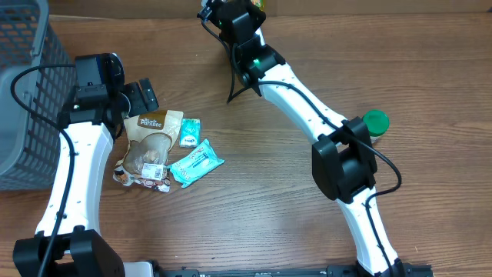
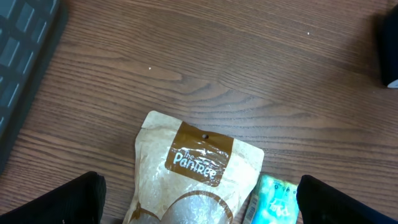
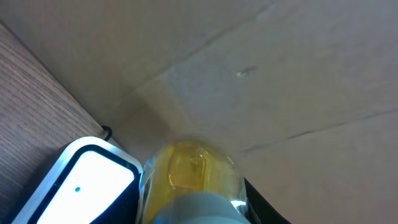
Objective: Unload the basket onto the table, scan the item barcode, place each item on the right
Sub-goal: 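Hold the bottle's label in front of the scanner window, then move the bottle right with the right gripper and set it down beside the jar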
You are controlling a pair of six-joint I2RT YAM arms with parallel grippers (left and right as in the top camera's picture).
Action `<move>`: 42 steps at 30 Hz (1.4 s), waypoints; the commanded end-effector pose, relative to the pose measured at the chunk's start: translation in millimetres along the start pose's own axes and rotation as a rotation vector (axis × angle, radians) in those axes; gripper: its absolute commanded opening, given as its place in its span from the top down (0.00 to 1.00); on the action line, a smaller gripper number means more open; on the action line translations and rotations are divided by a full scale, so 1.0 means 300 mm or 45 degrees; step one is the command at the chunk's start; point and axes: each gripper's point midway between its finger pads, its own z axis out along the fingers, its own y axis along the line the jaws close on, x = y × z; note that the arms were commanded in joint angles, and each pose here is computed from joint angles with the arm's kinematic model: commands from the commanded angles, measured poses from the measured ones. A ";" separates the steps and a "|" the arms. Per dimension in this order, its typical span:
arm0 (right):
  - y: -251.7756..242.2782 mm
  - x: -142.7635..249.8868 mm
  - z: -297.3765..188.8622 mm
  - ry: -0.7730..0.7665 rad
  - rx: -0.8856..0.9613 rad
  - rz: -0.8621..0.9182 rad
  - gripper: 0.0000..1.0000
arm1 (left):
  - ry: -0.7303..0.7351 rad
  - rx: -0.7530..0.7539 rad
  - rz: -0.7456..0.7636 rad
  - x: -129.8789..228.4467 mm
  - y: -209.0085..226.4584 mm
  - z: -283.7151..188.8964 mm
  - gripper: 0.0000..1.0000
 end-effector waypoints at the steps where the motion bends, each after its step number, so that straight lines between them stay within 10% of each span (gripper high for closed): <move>1: -0.019 0.009 0.022 0.016 0.071 0.021 0.66 | -0.005 0.005 0.006 -0.007 -0.004 -0.001 0.00; 32: -0.176 0.000 -0.072 0.092 0.190 0.176 0.64 | -0.005 0.005 0.005 -0.008 -0.003 0.000 0.00; 42: -0.330 0.138 -0.235 0.304 0.102 0.601 0.64 | -0.005 0.006 0.006 -0.007 -0.004 -0.001 0.01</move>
